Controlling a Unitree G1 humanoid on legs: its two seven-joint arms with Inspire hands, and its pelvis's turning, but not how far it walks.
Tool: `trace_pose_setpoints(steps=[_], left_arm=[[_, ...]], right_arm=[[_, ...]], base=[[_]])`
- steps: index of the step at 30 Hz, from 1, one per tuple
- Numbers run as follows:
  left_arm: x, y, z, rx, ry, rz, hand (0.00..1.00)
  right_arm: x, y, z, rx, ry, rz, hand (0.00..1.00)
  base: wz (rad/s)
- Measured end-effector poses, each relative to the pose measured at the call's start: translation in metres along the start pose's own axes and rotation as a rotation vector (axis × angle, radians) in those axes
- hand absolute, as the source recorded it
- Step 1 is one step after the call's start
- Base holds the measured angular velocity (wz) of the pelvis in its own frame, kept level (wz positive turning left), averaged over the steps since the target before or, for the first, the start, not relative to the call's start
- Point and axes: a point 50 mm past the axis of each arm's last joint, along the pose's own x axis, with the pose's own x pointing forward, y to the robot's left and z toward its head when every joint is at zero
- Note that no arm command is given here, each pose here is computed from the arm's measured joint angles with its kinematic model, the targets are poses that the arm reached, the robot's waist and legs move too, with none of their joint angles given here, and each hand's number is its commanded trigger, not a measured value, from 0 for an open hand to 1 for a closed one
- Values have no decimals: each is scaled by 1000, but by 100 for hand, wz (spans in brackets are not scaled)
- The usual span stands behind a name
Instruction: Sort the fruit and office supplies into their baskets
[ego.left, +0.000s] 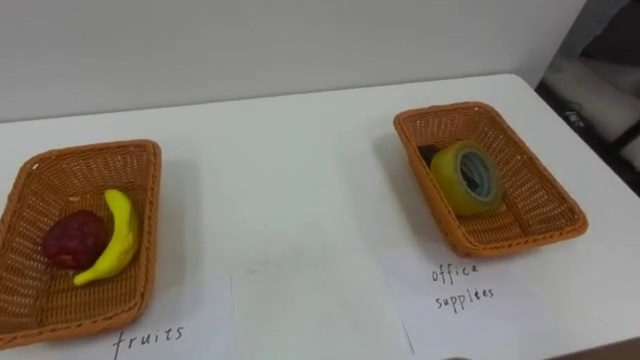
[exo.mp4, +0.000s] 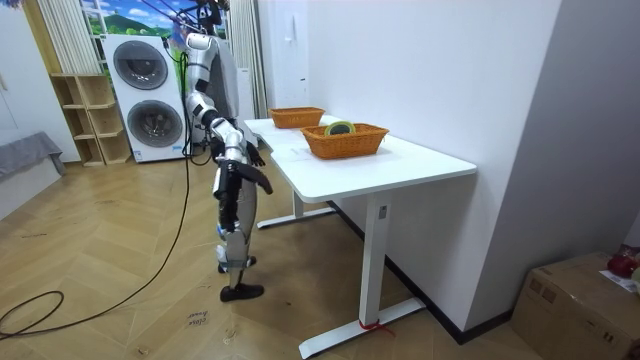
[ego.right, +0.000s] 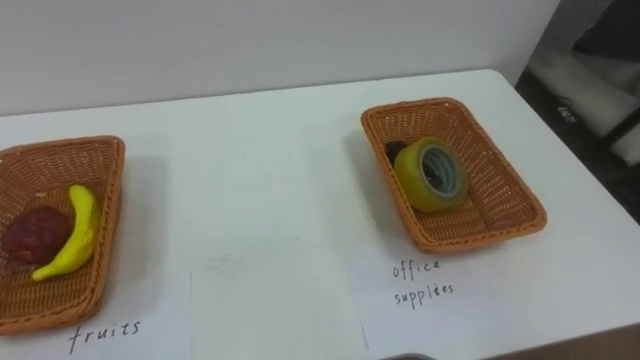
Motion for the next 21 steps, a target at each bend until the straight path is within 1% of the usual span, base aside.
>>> trace_pose_setpoints(steps=[2, 7, 12, 15, 19, 21], left_arm=[[0, 0, -1, 2, 1, -1, 0], [-2, -1, -5, 4, 12, -3, 0], [-1, -2, -3, -1, 11, -4, 0], [-2, -8, -1, -6, 13, -26, 0], [-3, -15, 5, -17, 13, -56, 0], [-4, -18, 2, -13, 26, -76, 0]], right_arm=[[2, -7, -4, 48, 40, -53, 0], [5, -17, -9, 131, 109, -114, 0], [15, -44, -22, 72, 129, -212, 0], [19, -69, -40, 21, 173, -259, 0], [19, -85, -58, -51, 228, -256, 0], [21, -99, -66, -98, 257, -247, 0]], base=[[0], [5], [4], [-2], [-4], [0]])
